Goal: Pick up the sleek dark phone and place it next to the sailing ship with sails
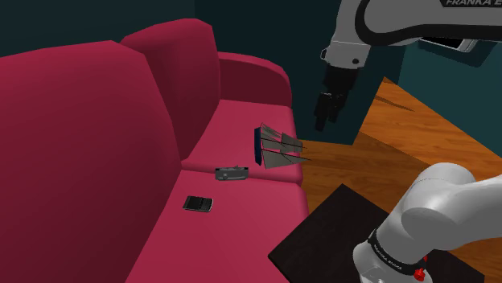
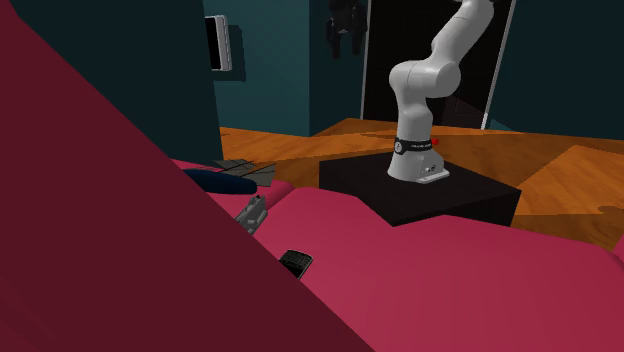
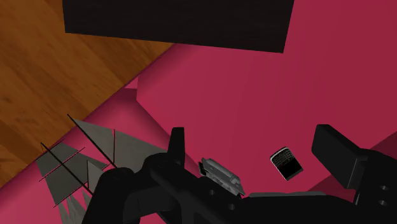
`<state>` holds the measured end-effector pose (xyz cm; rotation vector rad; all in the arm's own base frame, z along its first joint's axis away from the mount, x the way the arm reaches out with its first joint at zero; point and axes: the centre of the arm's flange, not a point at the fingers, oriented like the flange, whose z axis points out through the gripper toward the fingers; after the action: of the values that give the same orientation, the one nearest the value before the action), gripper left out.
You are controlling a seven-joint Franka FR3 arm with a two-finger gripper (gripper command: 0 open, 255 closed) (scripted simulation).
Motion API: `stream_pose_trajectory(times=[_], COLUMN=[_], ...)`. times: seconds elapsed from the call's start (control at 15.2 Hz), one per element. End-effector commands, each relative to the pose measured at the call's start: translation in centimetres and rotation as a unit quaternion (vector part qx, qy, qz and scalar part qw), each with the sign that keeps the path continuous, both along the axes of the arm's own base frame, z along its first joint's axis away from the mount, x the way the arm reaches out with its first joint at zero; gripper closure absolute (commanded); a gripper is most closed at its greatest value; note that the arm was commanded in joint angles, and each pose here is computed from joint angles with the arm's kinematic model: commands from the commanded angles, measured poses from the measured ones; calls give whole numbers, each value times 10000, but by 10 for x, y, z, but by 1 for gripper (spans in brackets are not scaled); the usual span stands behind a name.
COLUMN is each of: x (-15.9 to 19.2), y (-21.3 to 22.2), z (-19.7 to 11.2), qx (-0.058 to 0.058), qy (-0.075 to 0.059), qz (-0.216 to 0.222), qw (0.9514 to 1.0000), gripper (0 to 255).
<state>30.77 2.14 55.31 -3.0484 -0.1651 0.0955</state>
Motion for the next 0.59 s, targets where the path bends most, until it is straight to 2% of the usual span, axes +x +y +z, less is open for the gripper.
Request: stream_pose_trajectory(times=[0.0,0.53], x=[0,53], y=[0,53], z=[0,-74], qx=[0,-53], qy=[0,-103], qz=[0,416], qw=[10000,9991], gripper=[0,0])
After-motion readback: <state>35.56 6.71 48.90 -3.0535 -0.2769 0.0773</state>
